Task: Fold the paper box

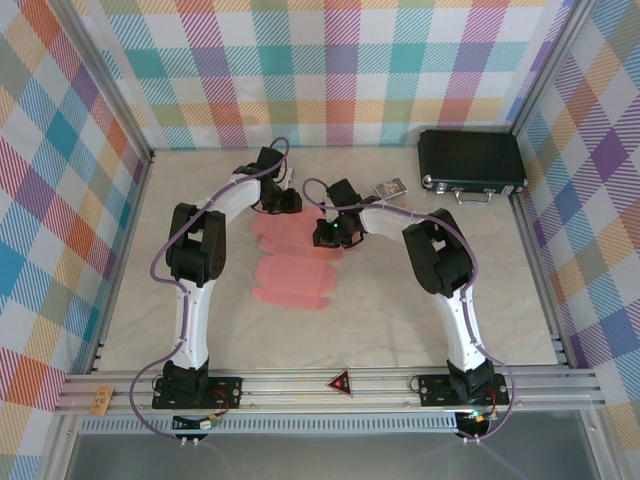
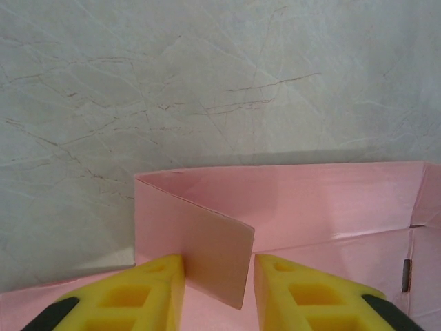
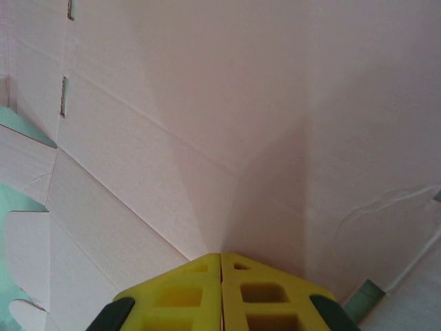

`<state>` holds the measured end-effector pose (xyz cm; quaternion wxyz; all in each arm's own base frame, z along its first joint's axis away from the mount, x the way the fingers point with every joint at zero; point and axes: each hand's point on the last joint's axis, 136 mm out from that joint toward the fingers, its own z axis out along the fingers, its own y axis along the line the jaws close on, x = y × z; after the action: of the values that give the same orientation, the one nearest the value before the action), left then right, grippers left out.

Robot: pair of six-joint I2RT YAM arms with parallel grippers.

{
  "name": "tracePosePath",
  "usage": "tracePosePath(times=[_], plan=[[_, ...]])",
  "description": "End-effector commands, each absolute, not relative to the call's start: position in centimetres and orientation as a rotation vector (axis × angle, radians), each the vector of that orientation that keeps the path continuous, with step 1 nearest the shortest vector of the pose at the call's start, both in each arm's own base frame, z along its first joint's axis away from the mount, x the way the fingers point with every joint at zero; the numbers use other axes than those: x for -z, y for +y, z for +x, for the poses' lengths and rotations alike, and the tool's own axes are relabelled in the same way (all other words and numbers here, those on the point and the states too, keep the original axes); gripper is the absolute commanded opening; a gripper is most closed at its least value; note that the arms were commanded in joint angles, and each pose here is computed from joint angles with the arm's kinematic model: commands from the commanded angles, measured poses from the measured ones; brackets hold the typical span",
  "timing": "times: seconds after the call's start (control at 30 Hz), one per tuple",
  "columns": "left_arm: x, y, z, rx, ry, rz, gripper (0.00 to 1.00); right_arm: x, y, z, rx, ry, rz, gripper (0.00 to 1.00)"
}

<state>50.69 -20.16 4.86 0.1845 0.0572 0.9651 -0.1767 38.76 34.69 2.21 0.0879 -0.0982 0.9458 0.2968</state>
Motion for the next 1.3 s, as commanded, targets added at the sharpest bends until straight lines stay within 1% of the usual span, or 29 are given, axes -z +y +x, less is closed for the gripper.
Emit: tracePosePath(times=[0.0,0.23,0.33,0.4,0.47,0.5,0.63,0.7,0.83,0.93,1.03,1.17,1.27], plan=[[-8.6,-20.2,50.5,0.475,2.675,0.167,0.35,0.3,33.1,37.3,-0.729,2.914,-0.33,0.1],[-12.7,-18.9,49.2,0.445,2.551,0.102,0.46,-3.5,32.8,38.5,-0.729,2.83,-0.392,0.12],[-13.3,-19.0,47.8,0.477,2.51,0.065,0.48,-5.4,32.4,39.7,-0.753,2.784,-0.355,0.13],[-12.9,-19.3,46.6,0.496,2.512,0.042,0.47,-6.4,31.8,40.5,-0.773,2.761,-0.319,0.14],[-12.1,-20.2,45.0,0.53,2.529,0.039,0.44,-7.2,31.0,41.6,-0.783,2.742,-0.27,0.15],[-11.7,-20.6,44.4,0.535,2.538,0.039,0.41,-7.4,30.6,42.1,-0.787,2.737,-0.252,0.15],[-9.2,-22.2,41.7,0.558,2.595,0.028,0.23,-8.2,28.9,43.9,-0.762,2.72,-0.191,0.17],[-7.6,-22.6,40.6,0.574,2.632,-0.001,0.18,-8.2,27.9,44.8,-0.718,2.722,-0.157,0.19],[-5.6,-23.3,40.3,0.577,2.648,-0.08,0.07,-7.6,25.4,46.5,-0.598,2.751,-0.084,0.21],[-4.2,-23.6,39.7,0.562,2.68,-0.11,0.01,-7.3,24.8,47.4,-0.577,2.763,-0.071,0.25],[-3.0,-23.7,38.9,0.54,2.71,-0.127,0.0,-6.9,24.6,48.0,-0.544,2.777,-0.056,0.27],[-1.9,-23.1,38.2,0.502,2.736,-0.163,0.0,-5.8,24.1,48.3,-0.491,2.809,-0.022,0.37],[-1.3,-22.8,37.8,0.494,2.751,-0.174,0.0,-5.5,24.5,48.4,-0.515,2.815,-0.029,0.39]])
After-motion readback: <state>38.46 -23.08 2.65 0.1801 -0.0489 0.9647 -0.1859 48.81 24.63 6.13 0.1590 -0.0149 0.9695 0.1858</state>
